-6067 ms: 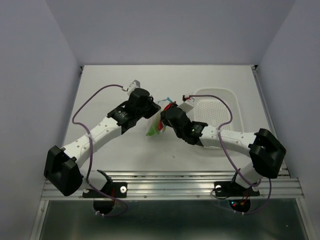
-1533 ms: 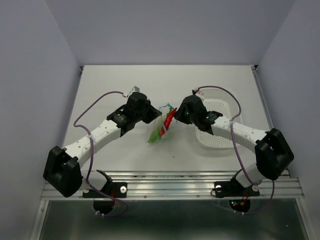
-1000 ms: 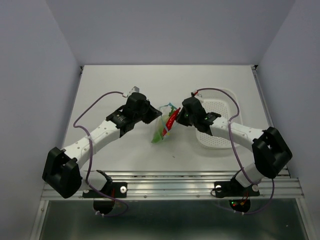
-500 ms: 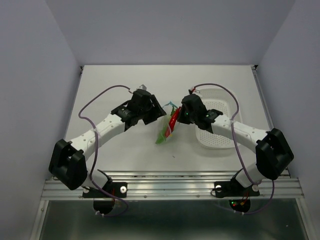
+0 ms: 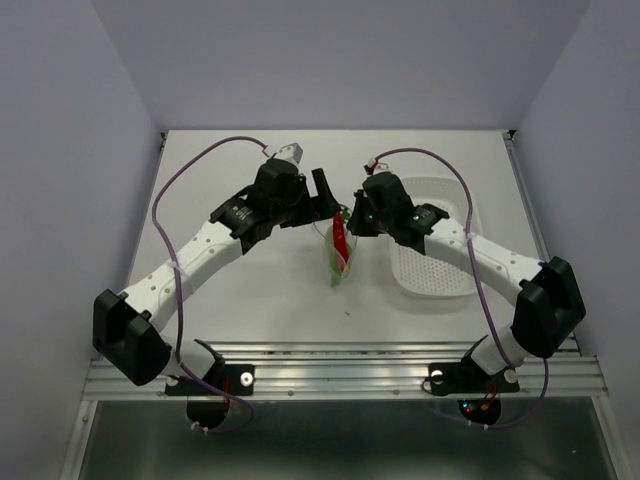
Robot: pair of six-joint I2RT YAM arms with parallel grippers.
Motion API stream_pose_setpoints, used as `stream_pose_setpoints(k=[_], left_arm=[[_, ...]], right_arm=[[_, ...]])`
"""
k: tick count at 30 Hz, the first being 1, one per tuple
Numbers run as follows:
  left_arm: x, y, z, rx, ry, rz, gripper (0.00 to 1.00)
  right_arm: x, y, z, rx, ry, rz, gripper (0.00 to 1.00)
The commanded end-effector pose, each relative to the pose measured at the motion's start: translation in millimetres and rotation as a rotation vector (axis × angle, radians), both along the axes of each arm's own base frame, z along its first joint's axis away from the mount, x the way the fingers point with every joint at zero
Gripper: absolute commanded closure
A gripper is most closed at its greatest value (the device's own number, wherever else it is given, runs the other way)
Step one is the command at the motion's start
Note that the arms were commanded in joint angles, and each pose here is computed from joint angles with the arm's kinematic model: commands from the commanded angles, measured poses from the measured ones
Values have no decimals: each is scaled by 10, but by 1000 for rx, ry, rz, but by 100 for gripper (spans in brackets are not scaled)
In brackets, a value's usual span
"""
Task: Place the food in the zip-top bag and seal the zipper
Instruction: Adjust the fake vegetable in the zipper food storage bag.
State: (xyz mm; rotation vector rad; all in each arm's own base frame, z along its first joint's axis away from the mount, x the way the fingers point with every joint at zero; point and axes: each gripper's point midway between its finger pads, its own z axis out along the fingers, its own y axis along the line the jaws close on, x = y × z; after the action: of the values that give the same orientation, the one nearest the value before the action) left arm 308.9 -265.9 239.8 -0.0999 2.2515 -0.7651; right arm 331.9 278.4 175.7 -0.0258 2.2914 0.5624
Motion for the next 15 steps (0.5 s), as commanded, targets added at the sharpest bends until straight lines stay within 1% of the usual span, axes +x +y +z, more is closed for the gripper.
stream_pose_setpoints(k=[1,3,7,9,11,13,15], left_arm=[[-68,-144,217,-17,-89,-135,1],[-54,-174,199,-20,-91,-145,2],[-28,-240,10,4,-49,-161,14],[-17,-259,16,14,-56,-159,14],[30,-185,-32,69,-49,-100,14],[85,-147,66,91,-73,-56,16],[88,-161,129,84,-90,-63,22]], right_arm=[[43,66,158,2,-28,51,99],[38,86,172,9,-27,59,99],[38,129,179,17,-25,79,99],[33,134,179,17,-24,84,99],[34,127,182,17,-30,83,99],[39,126,202,20,-39,83,99],[35,128,220,23,-44,88,99]])
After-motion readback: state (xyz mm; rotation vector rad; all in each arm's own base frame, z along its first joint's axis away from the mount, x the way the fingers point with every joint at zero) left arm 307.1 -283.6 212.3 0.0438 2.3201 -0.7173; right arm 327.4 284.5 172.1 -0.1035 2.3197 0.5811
